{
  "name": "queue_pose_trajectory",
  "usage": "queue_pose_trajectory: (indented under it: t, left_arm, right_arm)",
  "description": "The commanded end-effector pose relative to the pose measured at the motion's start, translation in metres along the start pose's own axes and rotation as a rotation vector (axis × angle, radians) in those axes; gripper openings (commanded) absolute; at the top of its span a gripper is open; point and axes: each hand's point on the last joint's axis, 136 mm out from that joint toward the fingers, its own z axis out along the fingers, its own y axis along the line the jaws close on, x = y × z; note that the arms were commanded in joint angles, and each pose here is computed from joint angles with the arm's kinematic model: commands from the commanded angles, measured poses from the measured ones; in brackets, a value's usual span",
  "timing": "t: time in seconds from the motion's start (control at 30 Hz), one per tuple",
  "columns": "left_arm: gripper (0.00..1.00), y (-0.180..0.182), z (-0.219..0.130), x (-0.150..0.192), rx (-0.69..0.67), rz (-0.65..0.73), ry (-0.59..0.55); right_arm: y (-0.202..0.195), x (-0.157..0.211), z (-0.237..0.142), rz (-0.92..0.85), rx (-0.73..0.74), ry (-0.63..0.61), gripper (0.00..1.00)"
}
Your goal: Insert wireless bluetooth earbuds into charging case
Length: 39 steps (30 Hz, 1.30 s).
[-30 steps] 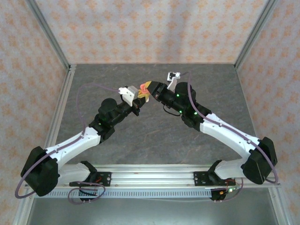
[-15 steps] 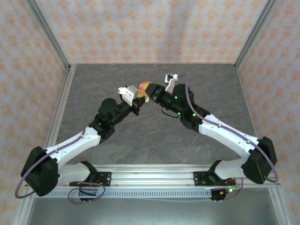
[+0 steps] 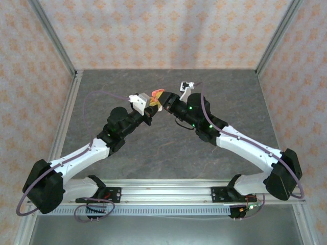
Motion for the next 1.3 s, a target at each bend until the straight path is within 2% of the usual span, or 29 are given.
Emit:
queue_pose_trajectory:
  t: [0.0, 0.17, 0.7, 1.27]
  left_arm:
    - [0.00, -0.002, -0.002, -0.028, -0.001, -0.008, -0.079]
    - [0.00, -0.001, -0.002, -0.027, -0.006, -0.009, -0.076]
    - [0.00, -0.001, -0.001, -0.024, -0.008, 0.003, -0.065]
    - [0.00, -0.001, 0.000, -0.022, -0.009, 0.007, -0.061]
  right_arm:
    - [0.000, -0.019, -0.011, -0.020, 0.009, -0.106, 0.18]
    - [0.006, -0.026, -0.011, -0.022, -0.008, -0.140, 0.18]
    - [0.006, -0.010, 0.012, 0.012, -0.027, -0.065, 0.18]
    - [0.019, -0.012, 0.010, 0.025, -0.070, -0.071, 0.18]
